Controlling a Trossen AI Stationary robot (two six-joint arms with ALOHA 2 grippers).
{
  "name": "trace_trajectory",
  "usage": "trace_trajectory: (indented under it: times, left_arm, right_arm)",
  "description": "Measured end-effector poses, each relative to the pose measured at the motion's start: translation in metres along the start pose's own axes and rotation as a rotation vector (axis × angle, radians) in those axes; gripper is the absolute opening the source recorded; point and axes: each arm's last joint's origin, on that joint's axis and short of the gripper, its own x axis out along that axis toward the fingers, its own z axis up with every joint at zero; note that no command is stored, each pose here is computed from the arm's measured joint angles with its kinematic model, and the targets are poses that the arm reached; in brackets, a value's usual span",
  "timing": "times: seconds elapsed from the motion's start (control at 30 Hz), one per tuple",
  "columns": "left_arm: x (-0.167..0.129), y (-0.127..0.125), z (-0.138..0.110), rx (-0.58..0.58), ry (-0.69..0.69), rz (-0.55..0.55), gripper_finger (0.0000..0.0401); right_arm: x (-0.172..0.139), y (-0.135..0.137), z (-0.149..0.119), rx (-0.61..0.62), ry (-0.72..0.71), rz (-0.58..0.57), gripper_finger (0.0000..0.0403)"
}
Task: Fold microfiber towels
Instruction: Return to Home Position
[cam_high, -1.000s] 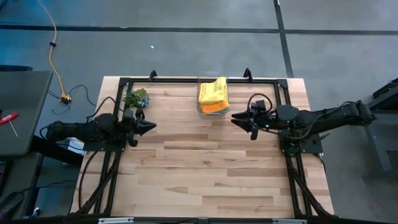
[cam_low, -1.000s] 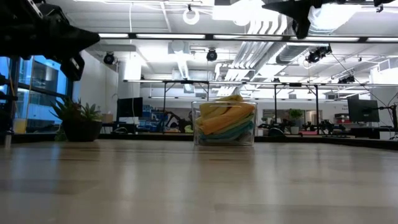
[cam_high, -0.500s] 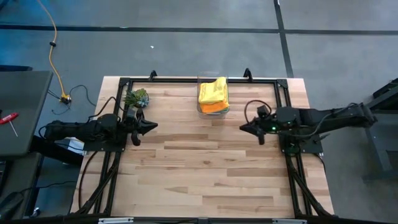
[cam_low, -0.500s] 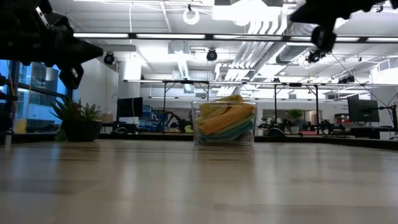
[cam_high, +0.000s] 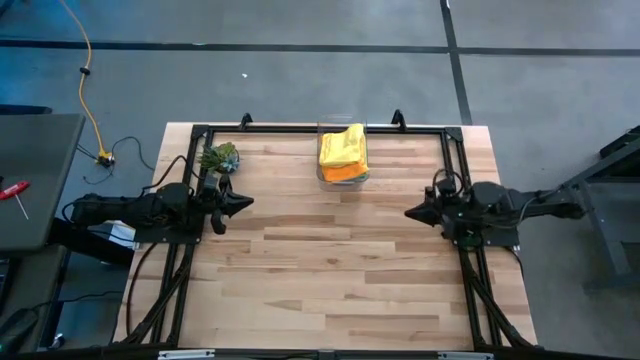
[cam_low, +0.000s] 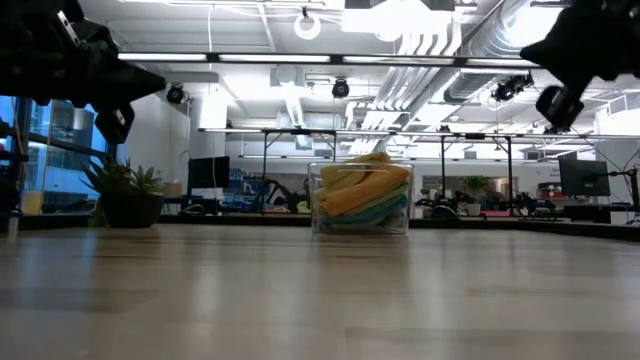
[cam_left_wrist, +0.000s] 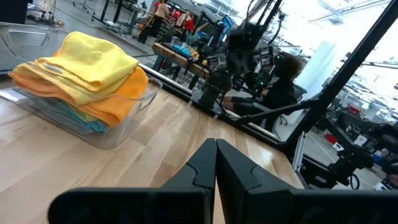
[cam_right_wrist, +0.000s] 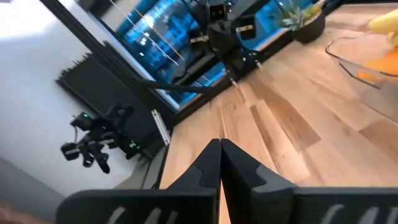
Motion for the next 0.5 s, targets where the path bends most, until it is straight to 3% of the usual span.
trace_trajectory:
  times: [0.33,0.5]
  left_arm:
    - [0.000,0.000,0.000,0.000,-0.002,0.004,0.0000]
    - [0.000,0.000,0.000,0.001,0.000,0.003,0.0000]
  right_arm:
    - [0.001,-0.025,-0.031,-0.113,-0.121,0.066,0.0000]
    - [0.001,-0.024,-0.031,-0.185,-0.126,0.076,0.0000]
